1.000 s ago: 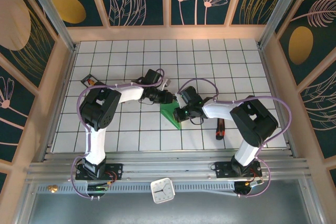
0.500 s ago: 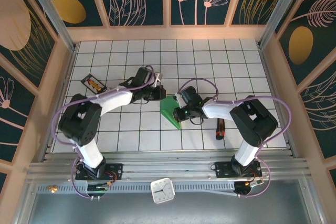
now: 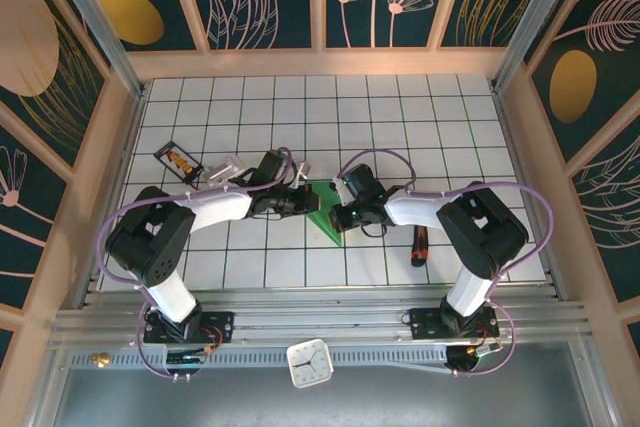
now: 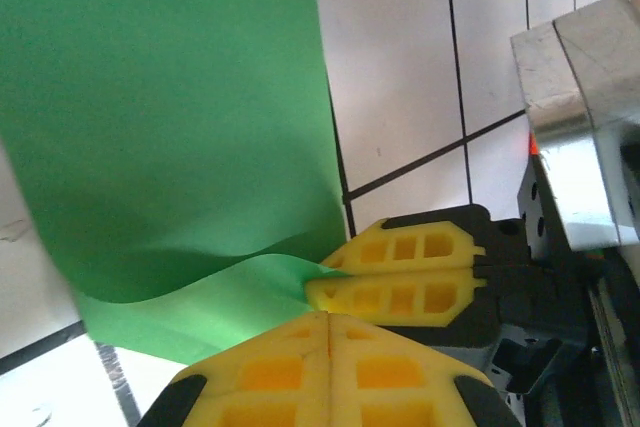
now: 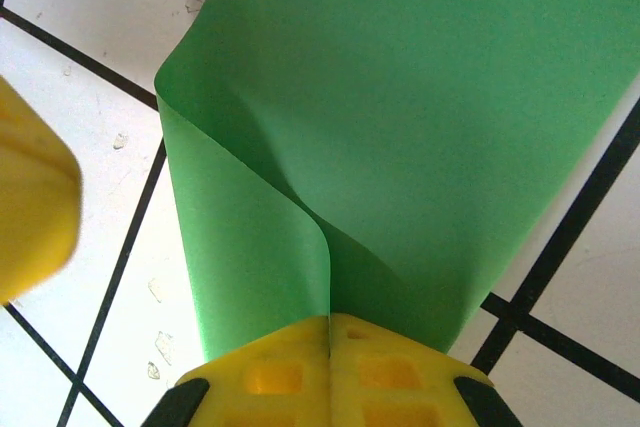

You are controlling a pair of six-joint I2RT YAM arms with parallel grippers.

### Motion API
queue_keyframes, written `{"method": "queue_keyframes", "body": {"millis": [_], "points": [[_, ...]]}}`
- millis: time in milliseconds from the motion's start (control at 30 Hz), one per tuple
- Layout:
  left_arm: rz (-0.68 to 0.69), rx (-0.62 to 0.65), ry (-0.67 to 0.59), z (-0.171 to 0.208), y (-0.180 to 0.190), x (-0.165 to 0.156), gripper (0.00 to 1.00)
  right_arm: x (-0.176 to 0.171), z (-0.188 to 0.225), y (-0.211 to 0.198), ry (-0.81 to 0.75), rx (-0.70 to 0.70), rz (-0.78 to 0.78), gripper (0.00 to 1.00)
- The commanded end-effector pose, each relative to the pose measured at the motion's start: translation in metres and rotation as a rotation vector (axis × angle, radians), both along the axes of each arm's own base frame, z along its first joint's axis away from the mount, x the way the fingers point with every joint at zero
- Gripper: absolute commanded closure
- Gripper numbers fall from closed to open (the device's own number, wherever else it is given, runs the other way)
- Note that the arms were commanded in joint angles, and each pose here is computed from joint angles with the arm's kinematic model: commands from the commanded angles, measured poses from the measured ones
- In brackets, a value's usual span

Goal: Fold a paper plane with a square sheet of paper (pick it up from the middle)
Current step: Third fold the triangle at the center of the table.

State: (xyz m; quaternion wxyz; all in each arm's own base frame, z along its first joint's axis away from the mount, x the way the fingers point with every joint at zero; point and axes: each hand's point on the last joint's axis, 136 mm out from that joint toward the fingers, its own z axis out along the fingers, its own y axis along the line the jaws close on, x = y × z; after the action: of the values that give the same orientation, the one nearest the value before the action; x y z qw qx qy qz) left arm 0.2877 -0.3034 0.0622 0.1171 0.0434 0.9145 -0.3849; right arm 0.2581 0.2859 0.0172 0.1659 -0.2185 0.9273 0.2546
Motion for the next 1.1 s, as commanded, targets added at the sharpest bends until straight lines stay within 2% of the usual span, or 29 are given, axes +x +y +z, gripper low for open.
{"method": "queue_keyframes", "body": {"millis": [0, 467, 1067], "points": [[-0.013, -0.019, 0.028, -0.005, -0.008, 0.001, 1.0, -0.021, -0.038, -0.025, 0.085, -0.134, -0.003, 0.94], [-0.05, 0.052, 0.029, -0.018, -0.015, 0.01, 1.0, -0.02, -0.038, -0.024, 0.083, -0.131, -0.002, 0.94], [-0.125, 0.187, 0.08, -0.054, 0.004, -0.008, 1.0, -0.021, -0.039, -0.025, 0.088, -0.134, -0.001, 0.94]]}}
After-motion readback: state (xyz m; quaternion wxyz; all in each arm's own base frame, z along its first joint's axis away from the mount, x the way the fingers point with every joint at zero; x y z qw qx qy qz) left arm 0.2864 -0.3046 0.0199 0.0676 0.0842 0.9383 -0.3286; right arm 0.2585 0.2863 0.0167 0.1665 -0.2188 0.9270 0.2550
